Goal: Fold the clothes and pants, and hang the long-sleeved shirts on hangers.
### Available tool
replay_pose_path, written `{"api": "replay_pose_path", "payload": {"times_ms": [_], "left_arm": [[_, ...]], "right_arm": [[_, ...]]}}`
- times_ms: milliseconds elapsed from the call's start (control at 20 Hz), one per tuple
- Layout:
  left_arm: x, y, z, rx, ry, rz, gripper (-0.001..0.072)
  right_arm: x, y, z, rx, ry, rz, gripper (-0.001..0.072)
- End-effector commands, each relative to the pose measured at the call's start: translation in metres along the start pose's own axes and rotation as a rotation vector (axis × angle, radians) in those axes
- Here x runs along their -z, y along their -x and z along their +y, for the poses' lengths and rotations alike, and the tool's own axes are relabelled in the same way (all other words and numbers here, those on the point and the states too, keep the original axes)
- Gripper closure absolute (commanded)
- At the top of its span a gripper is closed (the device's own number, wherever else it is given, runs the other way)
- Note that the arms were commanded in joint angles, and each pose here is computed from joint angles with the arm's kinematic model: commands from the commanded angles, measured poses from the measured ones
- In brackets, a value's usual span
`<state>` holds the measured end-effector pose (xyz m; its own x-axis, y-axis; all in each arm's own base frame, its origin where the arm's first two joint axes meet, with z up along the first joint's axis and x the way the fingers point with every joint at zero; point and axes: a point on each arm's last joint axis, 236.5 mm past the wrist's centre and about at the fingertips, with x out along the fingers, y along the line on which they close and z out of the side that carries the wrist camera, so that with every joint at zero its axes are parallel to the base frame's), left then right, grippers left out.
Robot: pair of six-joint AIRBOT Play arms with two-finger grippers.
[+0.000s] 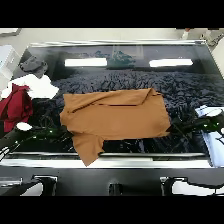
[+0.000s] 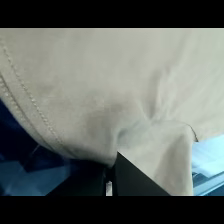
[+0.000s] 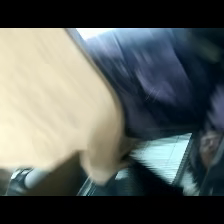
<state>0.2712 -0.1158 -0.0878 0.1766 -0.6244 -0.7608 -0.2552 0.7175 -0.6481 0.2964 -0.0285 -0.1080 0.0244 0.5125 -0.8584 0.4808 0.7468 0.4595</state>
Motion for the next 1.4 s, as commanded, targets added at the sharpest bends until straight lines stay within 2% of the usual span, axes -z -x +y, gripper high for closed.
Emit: {"api": "replay_pose_path", "payload": {"times_ms": [0,200,300,400,450,550,650,800,1050,1200,1350], "left_arm": [[0.002,0.005,-0.008,0.017,-0.017,0.000,0.0683],[-0.047,0.050,-0.045,0.047,-0.122,-0.150,0.0684],[-0.095,0.123,-0.103,0.078,-0.289,-0.361,0.0684],[-0.127,0.241,-0.186,0.091,-0.510,-0.681,0.0684],[-0.127,0.309,-0.231,0.099,-0.611,-0.858,0.0684],[-0.086,0.443,-0.315,0.104,-0.807,-1.221,0.0684],[-0.020,0.527,-0.367,0.083,-0.959,-1.470,0.0684],[0.056,0.551,-0.394,0.131,-1.039,-1.540,0.0684],[0.122,0.583,-0.404,0.137,-1.092,-1.712,0.0685],[0.135,0.597,-0.407,0.177,-1.077,-1.776,0.0686],[0.104,0.584,-0.396,0.123,-1.028,-1.698,0.0686]], "right_arm": [[-0.013,-0.008,0.017,0.015,0.031,-0.040,0.0677],[-0.040,0.057,0.062,-0.016,0.147,-0.136,0.0678],[-0.071,0.142,0.112,-0.018,0.337,-0.376,0.0678],[-0.085,0.270,0.178,-0.001,0.519,-0.757,0.0678],[-0.073,0.341,0.214,-0.001,0.601,-0.970,0.0678],[-0.002,0.482,0.277,0.003,0.745,-1.392,0.0677],[0.084,0.554,0.299,0.043,0.821,-1.639,0.0677],[0.168,0.563,0.284,0.114,0.806,-1.690,0.0677],[0.245,0.590,0.269,0.149,0.755,-1.861,0.0677],[0.260,0.608,0.273,0.083,0.723,-1.952,0.0677],[0.229,0.595,0.270,0.056,0.676,-1.859,0.0677]]}}
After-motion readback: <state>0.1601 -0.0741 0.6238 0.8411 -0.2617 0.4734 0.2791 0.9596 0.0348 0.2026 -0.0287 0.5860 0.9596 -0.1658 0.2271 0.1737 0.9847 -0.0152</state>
